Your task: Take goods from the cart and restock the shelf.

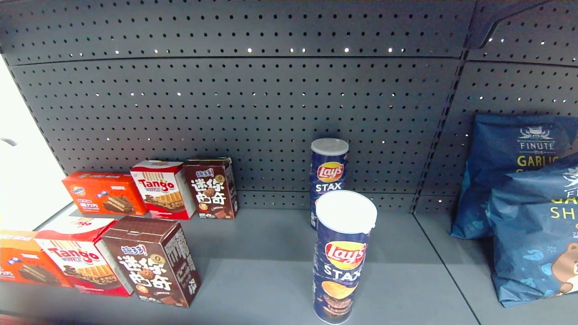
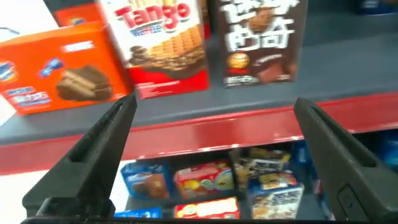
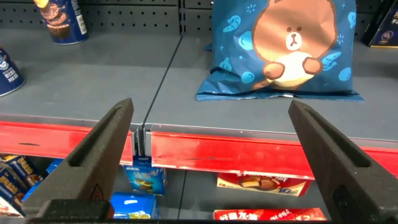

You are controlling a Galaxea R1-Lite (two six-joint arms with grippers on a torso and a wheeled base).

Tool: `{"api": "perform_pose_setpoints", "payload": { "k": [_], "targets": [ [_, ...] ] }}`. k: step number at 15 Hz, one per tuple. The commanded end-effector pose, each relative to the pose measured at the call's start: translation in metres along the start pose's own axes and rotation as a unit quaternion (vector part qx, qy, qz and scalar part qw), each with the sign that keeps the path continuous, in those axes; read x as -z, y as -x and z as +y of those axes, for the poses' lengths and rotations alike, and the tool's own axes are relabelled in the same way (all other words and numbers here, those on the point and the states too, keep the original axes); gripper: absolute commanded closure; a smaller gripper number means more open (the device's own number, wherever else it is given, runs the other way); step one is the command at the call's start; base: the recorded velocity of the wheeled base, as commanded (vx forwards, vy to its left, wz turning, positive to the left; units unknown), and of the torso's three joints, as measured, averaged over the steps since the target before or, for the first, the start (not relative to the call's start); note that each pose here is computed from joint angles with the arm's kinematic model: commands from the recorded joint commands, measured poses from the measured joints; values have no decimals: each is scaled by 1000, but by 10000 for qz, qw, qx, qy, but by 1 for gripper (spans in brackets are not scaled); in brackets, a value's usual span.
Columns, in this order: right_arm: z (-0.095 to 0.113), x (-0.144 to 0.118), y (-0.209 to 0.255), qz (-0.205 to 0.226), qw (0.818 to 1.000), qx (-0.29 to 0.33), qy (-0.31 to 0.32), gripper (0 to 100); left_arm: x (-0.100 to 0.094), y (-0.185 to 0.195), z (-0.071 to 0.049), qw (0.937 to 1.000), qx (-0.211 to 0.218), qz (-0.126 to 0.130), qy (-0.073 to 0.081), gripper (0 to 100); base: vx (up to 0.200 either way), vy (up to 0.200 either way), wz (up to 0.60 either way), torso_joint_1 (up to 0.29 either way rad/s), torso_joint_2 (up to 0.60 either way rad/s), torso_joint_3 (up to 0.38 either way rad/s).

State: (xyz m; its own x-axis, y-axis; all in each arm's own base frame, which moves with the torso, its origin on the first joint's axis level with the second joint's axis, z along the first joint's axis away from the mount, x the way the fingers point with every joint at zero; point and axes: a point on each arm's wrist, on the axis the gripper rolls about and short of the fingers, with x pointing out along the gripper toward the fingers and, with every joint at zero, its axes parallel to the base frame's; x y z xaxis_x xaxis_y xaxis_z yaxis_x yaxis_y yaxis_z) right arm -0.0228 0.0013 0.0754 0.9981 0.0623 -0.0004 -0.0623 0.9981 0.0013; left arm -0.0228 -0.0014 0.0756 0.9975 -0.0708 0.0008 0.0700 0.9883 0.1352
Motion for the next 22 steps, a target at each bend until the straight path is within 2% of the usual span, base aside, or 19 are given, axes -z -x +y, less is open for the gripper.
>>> {"api": "perform_pose_setpoints", "payload": {
  "k": [1, 2, 3, 4, 7, 11, 13, 22],
  "targets": [
    [0, 0, 0, -2, 10000, -3, -1, 0, 0, 0, 0, 10000, 6, -4, 18, 0, 0, 0, 0, 0, 0, 0],
    [0, 0, 0, -2, 10000, -3, -1, 0, 0, 0, 0, 9999, -15, 14, 119, 0, 0, 0, 0, 0, 0, 0],
    [0, 0, 0, -2, 10000, -3, 7, 0, 0, 0, 0, 9994, -8, 13, 349, 0, 0, 0, 0, 0, 0, 0],
    [0, 0, 0, -2, 10000, -3, -9, 0, 0, 0, 0, 9988, -39, 8, 494, 0, 0, 0, 0, 0, 0, 0],
    [0, 0, 0, -2, 10000, -3, -9, 0, 0, 0, 1, 9982, -154, 16, 578, 0, 0, 0, 0, 0, 0, 0],
    [0, 0, 0, -2, 10000, -3, -1, 0, 0, 0, 1, 9982, -146, 16, 578, 0, 0, 0, 0, 0, 0, 0],
    [0, 0, 0, -2, 10000, -3, -1, 0, 0, 0, 1, 9982, -146, 16, 585, 0, -200, 0, 0, 5, 5, 0],
    [0, 0, 0, -2, 10000, -3, -1, 0, 0, 0, 1, 9982, -139, 15, 578, 0, 0, 0, -67, 3, 1, 0]
  ]
}}
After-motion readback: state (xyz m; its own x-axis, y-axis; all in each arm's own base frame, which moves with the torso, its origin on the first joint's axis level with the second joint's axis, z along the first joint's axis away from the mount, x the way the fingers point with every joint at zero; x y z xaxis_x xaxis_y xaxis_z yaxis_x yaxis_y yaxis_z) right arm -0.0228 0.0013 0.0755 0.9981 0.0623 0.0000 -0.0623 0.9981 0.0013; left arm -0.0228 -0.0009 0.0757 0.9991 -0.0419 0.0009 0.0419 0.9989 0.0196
